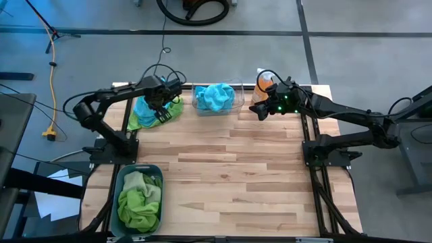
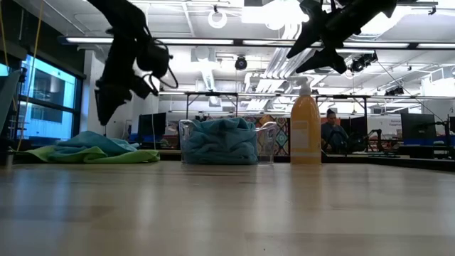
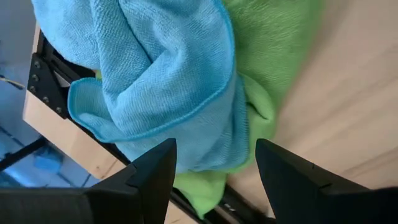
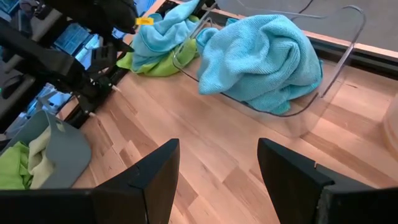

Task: Sort microfiber towel by color & place in baskets
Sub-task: Put the blue microfiber towel into the transparent bin

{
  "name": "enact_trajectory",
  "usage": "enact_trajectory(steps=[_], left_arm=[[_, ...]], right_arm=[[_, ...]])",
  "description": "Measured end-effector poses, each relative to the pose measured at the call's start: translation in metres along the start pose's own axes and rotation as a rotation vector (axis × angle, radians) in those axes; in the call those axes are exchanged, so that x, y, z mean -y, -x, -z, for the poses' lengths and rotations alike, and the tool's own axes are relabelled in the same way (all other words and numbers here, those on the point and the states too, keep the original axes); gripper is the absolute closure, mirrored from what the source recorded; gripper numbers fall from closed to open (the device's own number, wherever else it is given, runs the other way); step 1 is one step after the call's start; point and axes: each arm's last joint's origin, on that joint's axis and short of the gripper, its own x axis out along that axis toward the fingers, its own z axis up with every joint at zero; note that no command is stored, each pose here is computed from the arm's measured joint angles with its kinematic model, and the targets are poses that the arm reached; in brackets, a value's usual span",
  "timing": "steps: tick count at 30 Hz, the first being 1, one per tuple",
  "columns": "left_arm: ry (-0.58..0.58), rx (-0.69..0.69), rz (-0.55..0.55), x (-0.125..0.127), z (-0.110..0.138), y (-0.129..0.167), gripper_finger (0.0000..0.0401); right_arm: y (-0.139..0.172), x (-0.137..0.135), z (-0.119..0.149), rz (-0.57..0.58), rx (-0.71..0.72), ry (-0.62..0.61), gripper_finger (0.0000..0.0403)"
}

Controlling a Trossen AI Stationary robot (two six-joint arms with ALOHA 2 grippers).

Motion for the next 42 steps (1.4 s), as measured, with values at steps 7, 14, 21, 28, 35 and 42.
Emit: enact_trajectory(steps=[7,14,21,28,35,42], left_arm=[[-0.099,-0.085,-0.015,-0.002,-0.012,-0.021,0.0192],[-0.182,-0.167,-0.069,-0.002,-0.021,-0.04,0.0192],[-0.219,-0.195,-0.076,0.0,-0.024,-0.046,0.0192],[-0.228,-0.202,-0.077,0.0,-0.024,-0.046,0.0193],[-0.276,-0.22,-0.046,0.0,-0.022,-0.046,0.0233],[-0.294,-0.247,-0.041,0.0,-0.019,-0.046,0.029]], right_arm=[[0.0,0.0,0.0,-0.002,0.004,0.003,0.0187],[0.0,0.001,-0.001,0.037,0.029,0.011,0.0187],[0.0,0.001,-0.001,0.041,0.031,0.014,0.0187],[0.0,0.001,-0.001,0.041,0.031,0.021,0.0187],[0.0,0.001,-0.001,0.041,0.031,0.022,0.0187],[0.0,0.001,-0.001,0.041,0.031,0.03,0.0187]])
